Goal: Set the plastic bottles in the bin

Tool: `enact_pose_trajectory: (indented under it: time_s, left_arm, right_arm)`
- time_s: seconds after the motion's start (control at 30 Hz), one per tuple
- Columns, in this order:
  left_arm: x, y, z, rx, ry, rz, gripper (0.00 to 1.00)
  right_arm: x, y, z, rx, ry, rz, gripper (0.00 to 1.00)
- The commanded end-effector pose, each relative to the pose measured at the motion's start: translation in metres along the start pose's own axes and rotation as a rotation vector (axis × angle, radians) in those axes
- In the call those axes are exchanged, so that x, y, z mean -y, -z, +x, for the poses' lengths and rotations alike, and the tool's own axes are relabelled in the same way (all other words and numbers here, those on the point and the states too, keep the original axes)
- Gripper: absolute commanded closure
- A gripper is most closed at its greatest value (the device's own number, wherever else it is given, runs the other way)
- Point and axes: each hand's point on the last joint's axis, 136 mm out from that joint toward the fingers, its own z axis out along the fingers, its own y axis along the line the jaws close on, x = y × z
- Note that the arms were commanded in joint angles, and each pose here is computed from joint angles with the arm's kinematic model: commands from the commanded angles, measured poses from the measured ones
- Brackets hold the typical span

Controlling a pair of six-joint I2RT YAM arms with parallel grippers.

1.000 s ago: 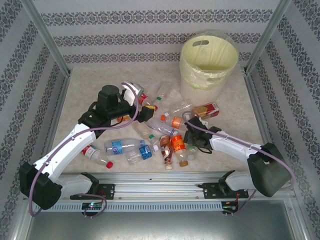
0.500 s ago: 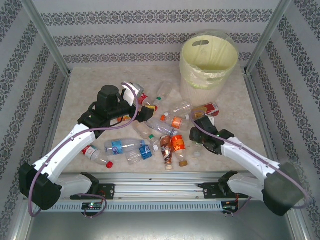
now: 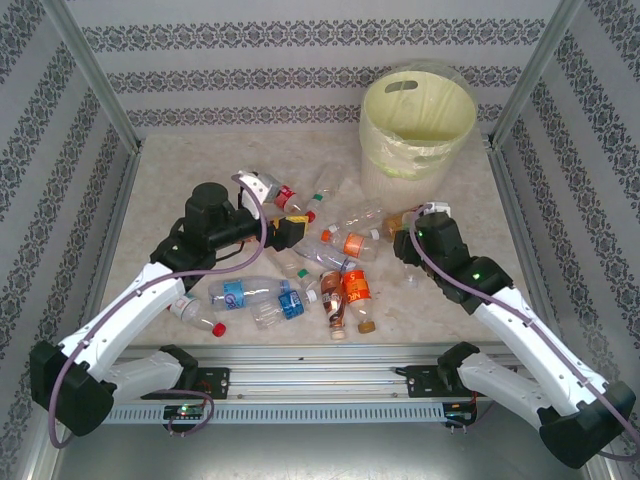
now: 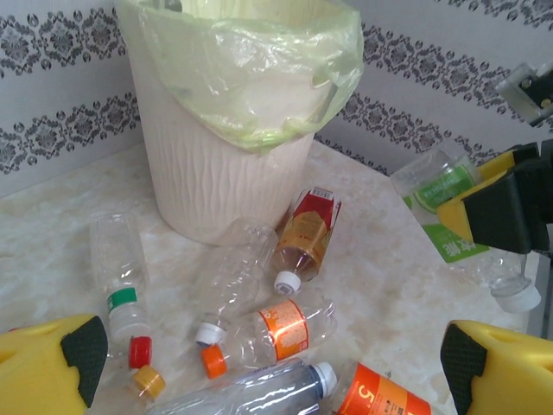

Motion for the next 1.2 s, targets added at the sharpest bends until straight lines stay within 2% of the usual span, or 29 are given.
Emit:
enact_pose_trajectory:
  time_s: [0.0, 0.4, 0.63, 0.87, 1.17]
  left_arm:
    - [0.016, 0.006, -0.027, 0.126, -0.005, 0.061, 0.00]
    - [0.038, 0.009, -0.037, 0.205, 0.015, 0.191, 0.00]
    - [0.041, 0.012, -0.043, 0.277, 0.027, 0.221, 0.00]
    - [0.034, 0.012, -0.047, 0.310, 0.073, 0.187, 0.00]
    - [0.020, 0.011, -0.047, 0.329, 0.093, 0.112, 0.00]
  right_arm:
    - [0.003, 0.016, -0.027, 0.059, 0.046, 0.019, 0.45]
    - [-0.015, 0.046, -0.114, 0.221, 0.094, -0.008, 0.46]
    - [-0.023, 0.054, -0.161, 0.295, 0.101, -0.025, 0.47]
    - [-0.027, 0.056, -0.208, 0.356, 0.101, -0.038, 0.47]
    - [-0.033, 0.041, -0.259, 0.402, 0.115, -0.058, 0.48]
